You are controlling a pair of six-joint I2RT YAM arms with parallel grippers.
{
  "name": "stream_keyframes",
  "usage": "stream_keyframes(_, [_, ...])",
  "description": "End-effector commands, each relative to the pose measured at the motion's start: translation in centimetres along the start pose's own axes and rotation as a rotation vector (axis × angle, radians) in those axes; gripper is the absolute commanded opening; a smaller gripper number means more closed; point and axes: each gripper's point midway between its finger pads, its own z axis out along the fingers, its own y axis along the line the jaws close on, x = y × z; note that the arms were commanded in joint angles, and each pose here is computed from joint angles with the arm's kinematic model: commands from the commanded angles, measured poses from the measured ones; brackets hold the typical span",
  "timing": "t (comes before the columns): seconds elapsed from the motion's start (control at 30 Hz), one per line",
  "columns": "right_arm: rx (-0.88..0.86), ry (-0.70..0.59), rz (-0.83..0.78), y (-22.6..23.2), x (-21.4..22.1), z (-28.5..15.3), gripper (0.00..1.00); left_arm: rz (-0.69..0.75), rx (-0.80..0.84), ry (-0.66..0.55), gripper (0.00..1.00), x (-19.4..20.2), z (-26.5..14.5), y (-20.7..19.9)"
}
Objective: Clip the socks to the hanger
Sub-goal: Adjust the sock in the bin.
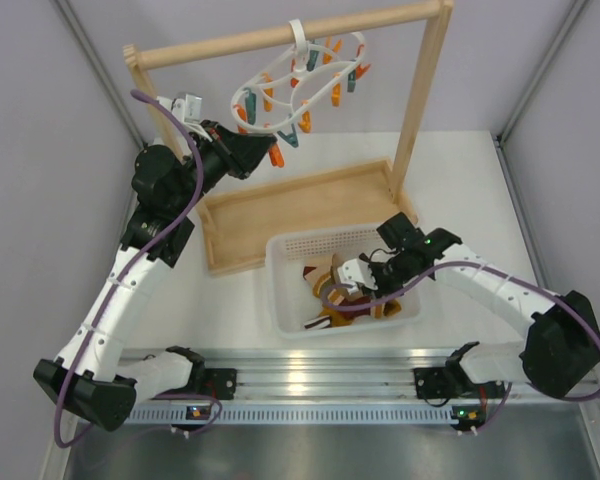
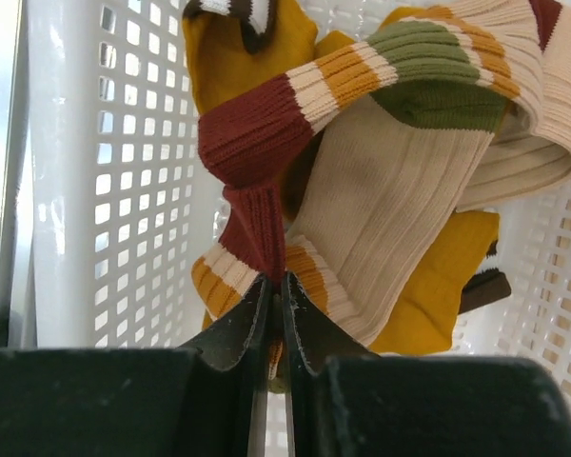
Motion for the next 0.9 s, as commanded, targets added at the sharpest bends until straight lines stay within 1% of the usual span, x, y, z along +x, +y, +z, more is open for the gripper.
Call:
stream_keyframes(0.0, [-0.044,-0.022,-0.052,0.3,-0.8,-1.0,0.08,0.003,0.026,0.059,0.0,1.3,-0.4,-0.3])
stream_keyframes(0.03, [-0.08,-0.037,-0.09,0.7,-1.4,-1.3,0.1,0.008,0.028,0.06,0.0,1.3,-0.5,-0.4])
stream_keyframes(0.1, [-0.118,-0.07,-0.073,1.4,-2.2,-1.6,0.17,0.006,0.026,0.06,0.0,1.4,-0.5,-0.3])
stream_keyframes(0.13, [-0.092,-0.079,-0.006,0.5,-2.9,-1.8,0.31,0.005,0.024,0.058,0.0,1.3,-0.5,-0.3])
stream_keyframes(0.2, [-0.047,-0.115,0.057,-1.0,-3.5,-2.4,0.35,0.004,0.024,0.06,0.0,1.4,-0.5,-0.3])
stream_keyframes(0.27, [0.038,-0.182,0.115,-3.6,-4.7,-3.3,0.34,0.004,0.022,0.058,0.0,1.4,-0.5,-0.2])
stream_keyframes(0.3, [0.071,-0.214,0.183,-4.6,-4.7,-3.8,0.32,0.002,0.02,0.058,0.0,1.4,-0.5,-0.2])
stream_keyframes(0.33, [0.133,-0.236,0.178,-6.5,-4.9,-3.8,0.32,-0.001,0.019,0.058,0.0,1.4,-0.5,-0.2])
stream_keyframes(0.37, [0.16,-0.229,0.193,-7.1,-4.6,-3.7,0.31,-0.002,0.02,0.06,0.0,1.5,-0.5,-0.2])
stream_keyframes(0.4, [0.209,-0.187,0.209,-8.1,-3.6,-3.7,0.3,0.0,0.021,0.058,0.0,1.4,-0.5,-0.2])
stream_keyframes(0.43, [0.236,-0.164,0.256,-8.5,-2.7,-3.0,0.27,0.0,0.024,0.058,0.0,1.4,-0.4,-0.3])
stream_keyframes(0.47, [0.305,-0.163,0.253,-10.1,-2.4,-3.0,0.26,0.0,0.02,0.055,0.0,1.3,-0.4,-0.2])
stream_keyframes(0.5, [0.374,-0.116,0.278,-11.2,-1.1,-3.1,0.26,0.002,0.021,0.053,0.0,1.3,-0.4,-0.2])
stream_keyframes(0.53, [0.385,-0.091,0.317,-11.3,-0.2,-2.3,0.25,0.002,0.021,0.053,0.0,1.3,-0.4,-0.2])
stream_keyframes(0.57, [0.427,-0.089,0.321,-12.3,0.1,-2.3,0.25,0.002,0.02,0.052,0.0,1.2,-0.4,-0.2])
stream_keyframes(0.6, [0.461,-0.058,0.341,-12.8,1.0,-2.2,0.25,0.0,0.02,0.052,0.0,1.3,-0.4,-0.2])
stream_keyframes(0.73, [0.464,0.004,0.406,-13.1,3.4,-0.2,0.25,-0.002,0.017,0.051,0.0,1.3,-0.3,-0.1])
stream_keyframes(0.87, [0.441,0.053,0.406,-12.5,4.9,1.5,0.27,-0.003,0.015,0.051,0.0,1.3,-0.4,-0.1])
